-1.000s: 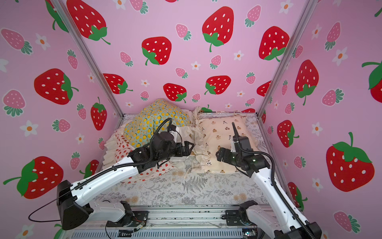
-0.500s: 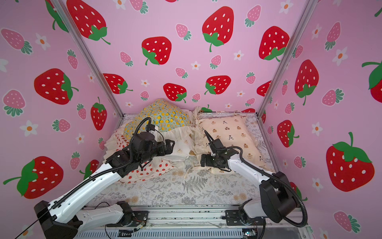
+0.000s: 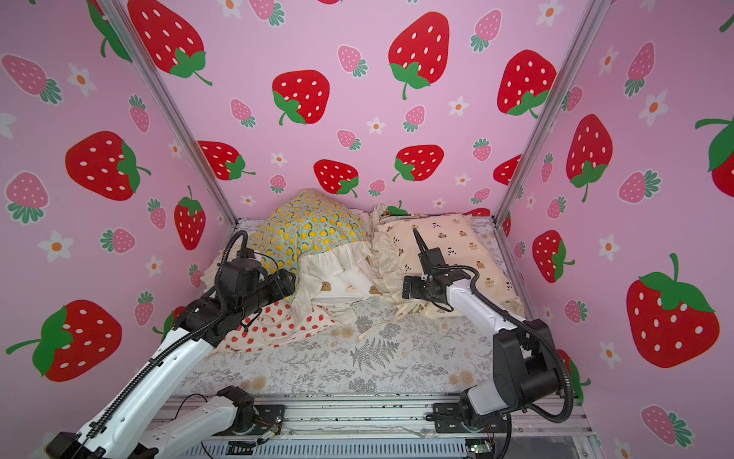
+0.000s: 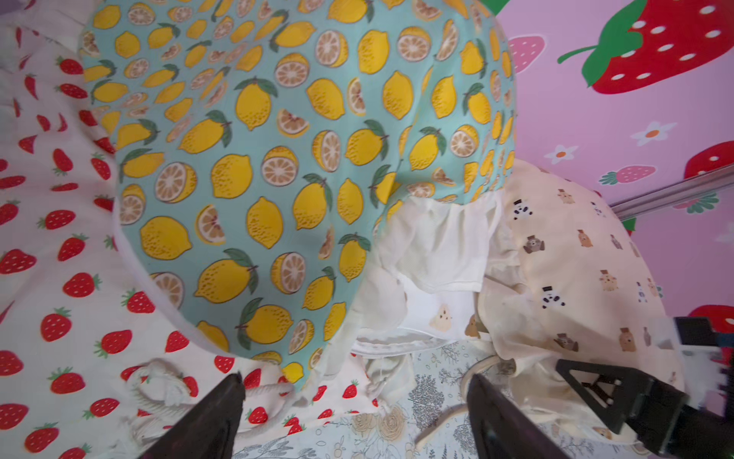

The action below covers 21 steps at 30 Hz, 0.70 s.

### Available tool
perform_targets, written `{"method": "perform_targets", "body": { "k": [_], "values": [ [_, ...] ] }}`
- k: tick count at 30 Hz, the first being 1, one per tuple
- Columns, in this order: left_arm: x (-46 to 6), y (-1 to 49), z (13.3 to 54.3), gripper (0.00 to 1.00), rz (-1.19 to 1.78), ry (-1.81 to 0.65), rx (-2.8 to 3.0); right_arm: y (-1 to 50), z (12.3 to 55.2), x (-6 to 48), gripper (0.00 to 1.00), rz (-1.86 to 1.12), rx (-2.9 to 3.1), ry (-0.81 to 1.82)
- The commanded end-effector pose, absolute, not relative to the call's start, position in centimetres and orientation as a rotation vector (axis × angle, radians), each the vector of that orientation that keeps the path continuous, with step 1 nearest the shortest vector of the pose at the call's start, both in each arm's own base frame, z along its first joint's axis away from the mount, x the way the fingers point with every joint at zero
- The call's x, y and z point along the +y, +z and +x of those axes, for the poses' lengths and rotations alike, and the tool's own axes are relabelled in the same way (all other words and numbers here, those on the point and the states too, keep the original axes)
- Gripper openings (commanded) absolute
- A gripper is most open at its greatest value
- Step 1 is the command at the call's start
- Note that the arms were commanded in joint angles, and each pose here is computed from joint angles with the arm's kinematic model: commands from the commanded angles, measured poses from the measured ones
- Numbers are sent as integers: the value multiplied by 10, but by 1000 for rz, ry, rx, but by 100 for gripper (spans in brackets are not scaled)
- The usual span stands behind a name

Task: Zip up pillowcases
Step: Place the pillowcase at the center of the board.

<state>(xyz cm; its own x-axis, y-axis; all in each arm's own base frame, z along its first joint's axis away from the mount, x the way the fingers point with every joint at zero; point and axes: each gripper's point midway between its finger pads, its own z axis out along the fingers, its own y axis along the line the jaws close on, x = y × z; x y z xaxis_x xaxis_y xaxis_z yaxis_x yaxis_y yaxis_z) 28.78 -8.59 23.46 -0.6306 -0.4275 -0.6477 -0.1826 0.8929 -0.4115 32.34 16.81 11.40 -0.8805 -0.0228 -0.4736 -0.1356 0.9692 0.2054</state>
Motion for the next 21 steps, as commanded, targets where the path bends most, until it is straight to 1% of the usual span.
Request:
{"method": "perform_targets", "body": {
  "k": [1,7,10,15,17,19,21],
  "values": [
    [-77,213,278,88,-512,-397,2318,146,312,182,100,-198,2586,308],
    [-76,188,285,84,-605,-489,2339,162,283,207,100,-237,2587,425],
    [-76,177,297,83,-673,-533,2312,162,275,215,100,-243,2584,478],
    [-87,179,325,76,-700,-657,2198,163,267,213,100,-237,2591,486],
    [-89,179,334,71,-714,-668,2190,164,264,210,100,-232,2580,485],
    [-92,182,342,62,-710,-689,2170,164,262,207,100,-225,2578,476],
    [-95,188,349,55,-707,-718,2141,164,260,205,100,-219,2576,475]
  ]
}}
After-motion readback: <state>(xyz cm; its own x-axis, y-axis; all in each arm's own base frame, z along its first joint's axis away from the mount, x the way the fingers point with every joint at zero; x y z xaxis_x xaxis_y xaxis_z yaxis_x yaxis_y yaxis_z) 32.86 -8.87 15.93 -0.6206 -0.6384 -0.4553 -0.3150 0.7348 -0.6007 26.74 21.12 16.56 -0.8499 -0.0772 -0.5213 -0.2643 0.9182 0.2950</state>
